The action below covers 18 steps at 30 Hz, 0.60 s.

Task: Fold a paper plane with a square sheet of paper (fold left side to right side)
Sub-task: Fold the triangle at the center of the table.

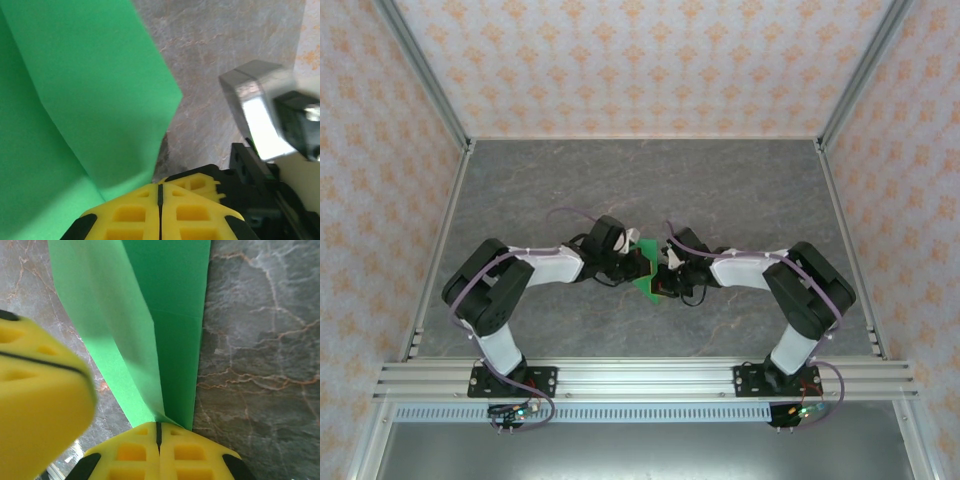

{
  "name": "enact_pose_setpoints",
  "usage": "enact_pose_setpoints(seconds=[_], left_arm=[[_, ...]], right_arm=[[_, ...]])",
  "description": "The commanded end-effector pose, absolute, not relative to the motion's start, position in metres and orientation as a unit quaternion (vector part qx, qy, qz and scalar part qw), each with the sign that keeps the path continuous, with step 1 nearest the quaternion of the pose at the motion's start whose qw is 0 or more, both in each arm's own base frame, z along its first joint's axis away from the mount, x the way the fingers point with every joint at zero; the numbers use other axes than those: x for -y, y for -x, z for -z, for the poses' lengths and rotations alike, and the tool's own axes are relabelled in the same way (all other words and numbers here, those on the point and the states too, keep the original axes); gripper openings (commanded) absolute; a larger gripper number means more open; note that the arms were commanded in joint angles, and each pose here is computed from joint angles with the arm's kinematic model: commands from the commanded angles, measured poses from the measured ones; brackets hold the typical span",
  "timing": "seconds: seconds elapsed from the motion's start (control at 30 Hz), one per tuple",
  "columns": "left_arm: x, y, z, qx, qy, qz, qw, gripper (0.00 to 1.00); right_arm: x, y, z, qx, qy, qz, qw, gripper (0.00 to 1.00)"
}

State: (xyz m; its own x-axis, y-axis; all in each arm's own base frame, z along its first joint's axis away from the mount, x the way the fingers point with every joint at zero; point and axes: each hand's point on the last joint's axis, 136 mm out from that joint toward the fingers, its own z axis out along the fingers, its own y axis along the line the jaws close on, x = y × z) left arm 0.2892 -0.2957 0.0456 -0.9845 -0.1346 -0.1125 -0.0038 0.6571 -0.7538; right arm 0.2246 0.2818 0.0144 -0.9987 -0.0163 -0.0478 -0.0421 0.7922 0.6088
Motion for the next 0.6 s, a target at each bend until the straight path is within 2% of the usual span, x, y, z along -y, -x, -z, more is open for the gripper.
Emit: enact_pose_setpoints(seconds=[0.0, 0.27, 0.57], left_arm=[[0.303, -0.295, -0.048, -0.902, 0.036, 0.422, 0.082, 0.06], [0.308, -0.289, -0.038, -0.899, 0.029, 0.433, 0.064, 0.05], [0.296, -0.293, -0.009, -0.922, 0.034, 0.381, 0.062, 0.03]], right_arm=[[-0.227, -0.185, 0.039, -0.979, -0.017, -0.193, -0.055, 0.0], [-0.225, -0.183, 0.041, -0.98, -0.015, -0.188, -0.058, 0.0], [-0.215, -0.178, 0.045, -0.984, -0.009, -0.164, -0.066, 0.0]])
